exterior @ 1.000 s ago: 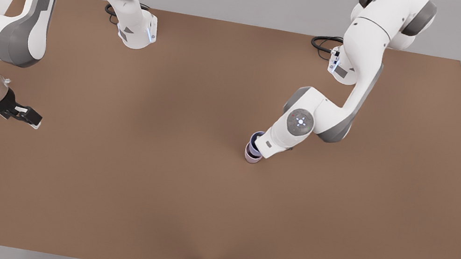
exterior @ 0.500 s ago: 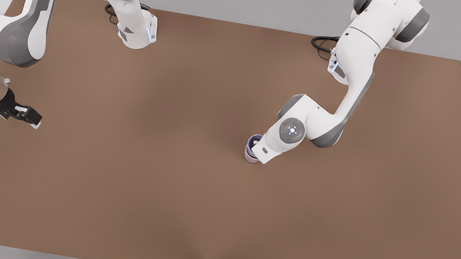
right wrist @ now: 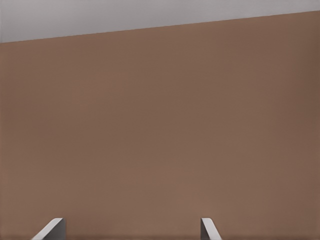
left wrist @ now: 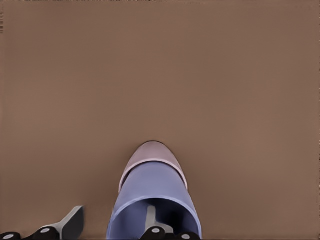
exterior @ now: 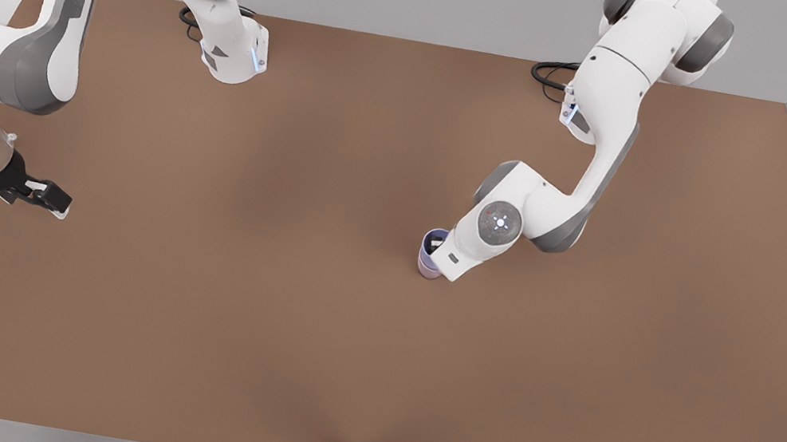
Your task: Stack the cups, with the pink cup at the bottom and the purple cup at the top
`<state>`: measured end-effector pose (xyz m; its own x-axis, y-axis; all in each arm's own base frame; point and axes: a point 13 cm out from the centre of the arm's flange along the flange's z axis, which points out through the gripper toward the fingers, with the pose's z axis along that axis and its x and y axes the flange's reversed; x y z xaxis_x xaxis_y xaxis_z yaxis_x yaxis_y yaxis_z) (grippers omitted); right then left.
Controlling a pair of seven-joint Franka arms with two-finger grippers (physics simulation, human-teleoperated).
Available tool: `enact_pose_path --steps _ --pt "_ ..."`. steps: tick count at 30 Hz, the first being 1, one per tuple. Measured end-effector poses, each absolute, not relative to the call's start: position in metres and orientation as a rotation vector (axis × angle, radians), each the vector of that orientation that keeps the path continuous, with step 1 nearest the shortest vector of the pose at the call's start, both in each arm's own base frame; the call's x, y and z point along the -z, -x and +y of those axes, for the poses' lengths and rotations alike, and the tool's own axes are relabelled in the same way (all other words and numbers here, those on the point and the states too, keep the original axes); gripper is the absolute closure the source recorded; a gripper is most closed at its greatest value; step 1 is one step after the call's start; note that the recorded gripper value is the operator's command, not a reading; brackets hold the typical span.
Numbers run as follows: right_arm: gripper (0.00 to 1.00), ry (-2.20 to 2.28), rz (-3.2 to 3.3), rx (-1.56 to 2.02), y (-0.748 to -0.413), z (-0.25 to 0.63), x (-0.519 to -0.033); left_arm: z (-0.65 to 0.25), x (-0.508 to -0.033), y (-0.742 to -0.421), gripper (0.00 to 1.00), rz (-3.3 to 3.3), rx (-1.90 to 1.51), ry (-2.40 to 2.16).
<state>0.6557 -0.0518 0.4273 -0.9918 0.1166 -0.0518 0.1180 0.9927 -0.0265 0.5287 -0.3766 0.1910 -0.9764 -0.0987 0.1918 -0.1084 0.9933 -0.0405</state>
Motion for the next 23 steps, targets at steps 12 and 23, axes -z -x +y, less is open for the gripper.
enact_pose_path --steps 12,23 --pt "0.00 -0.174 3.086 0.046 -0.656 -0.051 -0.427 -0.206 -0.379 -0.627 0.00 -3.092 -0.046 -0.407" --pt "0.00 -0.173 3.086 0.046 -0.656 -0.052 -0.427 -0.119 -0.475 -0.586 0.00 -3.138 0.044 -0.030"
